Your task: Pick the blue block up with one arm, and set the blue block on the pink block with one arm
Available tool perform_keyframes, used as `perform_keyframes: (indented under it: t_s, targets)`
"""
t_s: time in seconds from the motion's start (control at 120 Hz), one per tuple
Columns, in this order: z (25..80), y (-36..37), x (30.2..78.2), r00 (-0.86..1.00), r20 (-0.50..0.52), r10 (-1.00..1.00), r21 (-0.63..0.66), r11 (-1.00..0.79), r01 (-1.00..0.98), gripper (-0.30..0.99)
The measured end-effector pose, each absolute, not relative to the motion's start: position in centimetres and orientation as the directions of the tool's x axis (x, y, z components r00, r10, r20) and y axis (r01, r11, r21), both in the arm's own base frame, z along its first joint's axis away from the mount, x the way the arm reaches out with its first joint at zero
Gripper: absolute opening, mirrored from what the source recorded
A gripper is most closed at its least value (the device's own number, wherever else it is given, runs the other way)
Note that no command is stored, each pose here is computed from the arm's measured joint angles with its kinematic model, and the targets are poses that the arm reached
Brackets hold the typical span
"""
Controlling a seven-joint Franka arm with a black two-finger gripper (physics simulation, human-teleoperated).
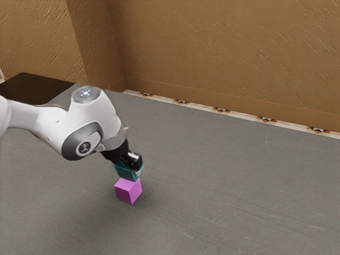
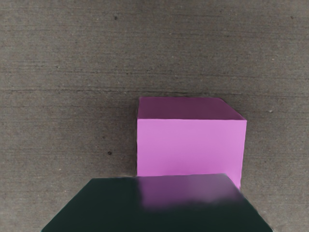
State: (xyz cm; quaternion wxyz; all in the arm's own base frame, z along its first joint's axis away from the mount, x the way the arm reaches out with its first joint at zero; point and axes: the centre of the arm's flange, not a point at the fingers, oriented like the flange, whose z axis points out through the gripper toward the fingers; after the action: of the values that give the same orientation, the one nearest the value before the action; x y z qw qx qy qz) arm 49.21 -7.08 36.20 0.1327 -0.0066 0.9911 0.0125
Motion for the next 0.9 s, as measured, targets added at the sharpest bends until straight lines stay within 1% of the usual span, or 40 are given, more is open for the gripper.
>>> perform_keyframes:
  t_s: [0.117, 0.267, 0.467, 0.65, 0.9]
  targets:
    - [36.4, -5.9, 49.0, -0.964, -0.264, -0.038, 0.018, 0.999, -0.044, 0.39]
    - [35.1, -5.7, 48.1, -0.971, -0.235, -0.055, 0.01, 0.998, -0.059, 0.39]
    - [33.9, -5.4, 48.1, -0.975, -0.209, -0.077, -0.001, 0.997, -0.079, 0.39]
    - [33.9, -5.3, 48.2, -0.976, -0.202, -0.084, -0.004, 0.996, -0.085, 0.39]
    - [34.1, -3.8, 48.6, -0.975, -0.15, -0.164, -0.035, 0.986, -0.16, 0.39]
